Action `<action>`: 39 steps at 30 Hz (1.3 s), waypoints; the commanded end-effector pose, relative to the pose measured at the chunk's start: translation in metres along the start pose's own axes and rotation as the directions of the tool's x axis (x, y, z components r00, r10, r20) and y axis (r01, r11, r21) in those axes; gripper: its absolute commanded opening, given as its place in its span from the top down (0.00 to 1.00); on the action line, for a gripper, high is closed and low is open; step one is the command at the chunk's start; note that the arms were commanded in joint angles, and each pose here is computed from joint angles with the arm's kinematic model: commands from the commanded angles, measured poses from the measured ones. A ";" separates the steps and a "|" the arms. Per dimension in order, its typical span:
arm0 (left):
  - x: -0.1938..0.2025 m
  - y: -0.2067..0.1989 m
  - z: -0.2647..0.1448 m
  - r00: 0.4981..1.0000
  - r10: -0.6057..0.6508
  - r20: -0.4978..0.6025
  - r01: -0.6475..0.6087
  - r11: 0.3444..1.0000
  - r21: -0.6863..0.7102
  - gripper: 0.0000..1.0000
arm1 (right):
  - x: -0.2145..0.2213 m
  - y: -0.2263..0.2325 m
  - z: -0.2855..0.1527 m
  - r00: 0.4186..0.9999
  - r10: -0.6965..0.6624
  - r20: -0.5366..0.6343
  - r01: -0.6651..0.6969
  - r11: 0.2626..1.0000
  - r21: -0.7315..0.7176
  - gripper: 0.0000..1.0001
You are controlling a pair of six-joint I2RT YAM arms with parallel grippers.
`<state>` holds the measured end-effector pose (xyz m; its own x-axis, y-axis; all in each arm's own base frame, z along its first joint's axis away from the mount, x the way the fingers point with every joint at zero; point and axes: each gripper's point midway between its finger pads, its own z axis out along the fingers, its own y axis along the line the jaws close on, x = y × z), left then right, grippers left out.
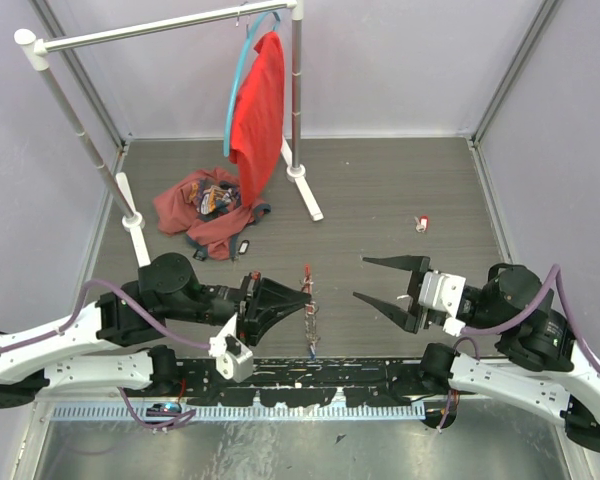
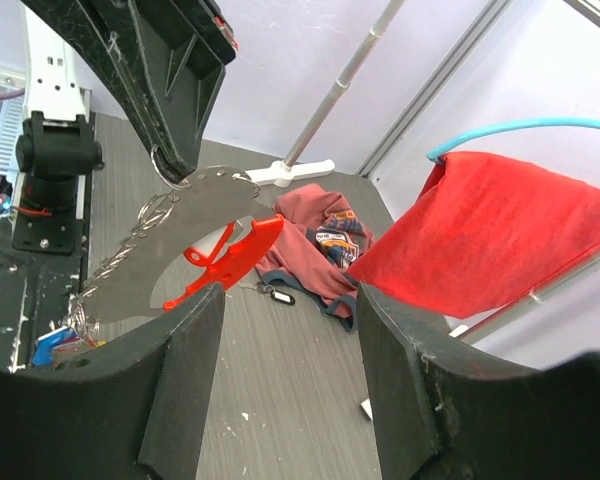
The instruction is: Put the keys on the keyring
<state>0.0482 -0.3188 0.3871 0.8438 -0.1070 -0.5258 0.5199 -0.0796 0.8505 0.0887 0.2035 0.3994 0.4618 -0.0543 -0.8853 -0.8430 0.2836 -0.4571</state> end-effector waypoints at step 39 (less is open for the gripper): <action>-0.018 0.012 -0.001 0.925 0.369 0.094 -0.359 0.927 -0.113 1.00 | 0.020 0.029 0.005 0.987 -0.161 0.006 0.160 0.973 -0.167 0.42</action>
<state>0.0452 -0.3228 0.3666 0.9757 -0.1753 -0.1311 0.1162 -0.0925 0.9889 0.0763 0.2116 0.3640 0.5750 -0.1140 -0.8101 -0.8020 0.1169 -0.5857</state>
